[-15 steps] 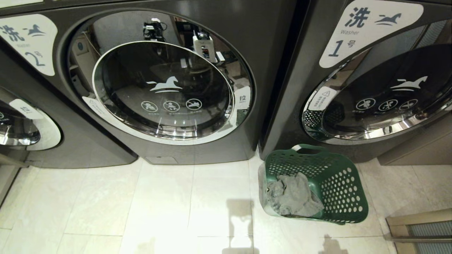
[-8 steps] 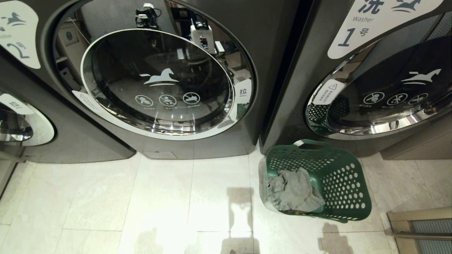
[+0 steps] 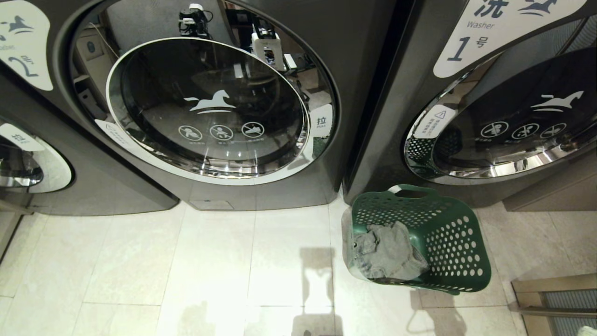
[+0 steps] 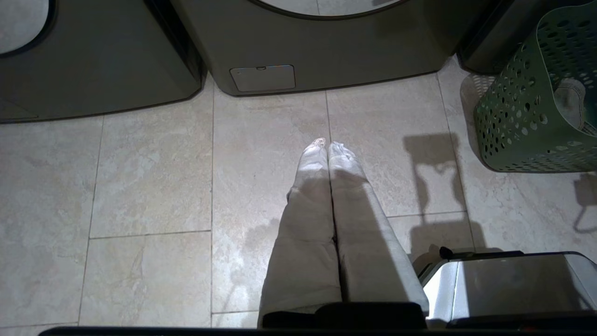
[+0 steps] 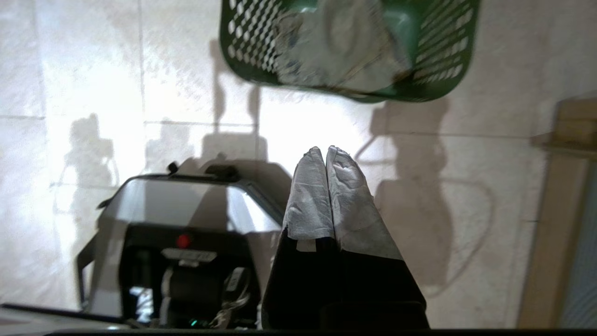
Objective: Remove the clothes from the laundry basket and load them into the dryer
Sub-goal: Take the clothes out of the basket
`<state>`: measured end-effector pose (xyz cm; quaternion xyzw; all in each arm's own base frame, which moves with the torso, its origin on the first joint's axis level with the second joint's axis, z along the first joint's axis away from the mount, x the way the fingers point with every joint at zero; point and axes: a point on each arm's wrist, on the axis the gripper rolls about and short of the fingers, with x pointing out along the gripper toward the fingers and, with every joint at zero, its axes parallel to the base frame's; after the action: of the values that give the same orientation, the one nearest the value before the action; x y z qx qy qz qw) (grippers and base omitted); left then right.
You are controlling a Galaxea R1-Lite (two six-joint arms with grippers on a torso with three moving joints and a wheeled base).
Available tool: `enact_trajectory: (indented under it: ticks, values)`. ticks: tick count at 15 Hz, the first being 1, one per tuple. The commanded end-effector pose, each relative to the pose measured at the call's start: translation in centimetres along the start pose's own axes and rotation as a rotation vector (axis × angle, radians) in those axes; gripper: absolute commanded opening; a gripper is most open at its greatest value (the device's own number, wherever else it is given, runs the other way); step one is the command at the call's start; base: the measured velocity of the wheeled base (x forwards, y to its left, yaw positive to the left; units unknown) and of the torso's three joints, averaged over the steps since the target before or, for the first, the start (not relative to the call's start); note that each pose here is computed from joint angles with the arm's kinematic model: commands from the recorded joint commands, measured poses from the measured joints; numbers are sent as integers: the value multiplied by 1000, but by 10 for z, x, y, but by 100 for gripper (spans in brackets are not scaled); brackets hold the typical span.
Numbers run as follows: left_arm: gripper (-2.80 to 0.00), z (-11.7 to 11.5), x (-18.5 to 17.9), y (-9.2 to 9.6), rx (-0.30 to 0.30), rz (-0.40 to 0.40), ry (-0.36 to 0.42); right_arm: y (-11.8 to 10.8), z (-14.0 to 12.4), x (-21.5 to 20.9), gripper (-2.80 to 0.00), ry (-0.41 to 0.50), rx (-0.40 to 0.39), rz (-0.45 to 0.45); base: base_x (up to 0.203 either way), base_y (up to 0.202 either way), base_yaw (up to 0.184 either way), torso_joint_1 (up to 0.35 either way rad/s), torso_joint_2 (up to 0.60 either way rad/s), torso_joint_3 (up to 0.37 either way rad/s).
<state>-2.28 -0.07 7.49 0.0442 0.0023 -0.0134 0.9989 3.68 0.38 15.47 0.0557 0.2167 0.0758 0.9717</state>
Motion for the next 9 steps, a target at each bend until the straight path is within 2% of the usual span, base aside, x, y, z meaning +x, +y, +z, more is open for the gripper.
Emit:
enact_trajectory:
  ticks: [1,3,4,9]
  values:
    - [-280,0,0,0,2,0,2,-3,3,27,-280,160,46,31,0,0,0,0,0,0]
    - [-280,0,0,0,8,0,2,-6,4,42,-280,235,79,45,36,0,-1,-3,-1,1]
    - [-280,0,0,0,7,0,2,-7,3,51,-280,267,97,46,163,0,-2,-12,2,2]
    - [-280,0,0,0,3,2,2,-14,-6,87,-280,276,132,49,194,0,0,9,5,3]
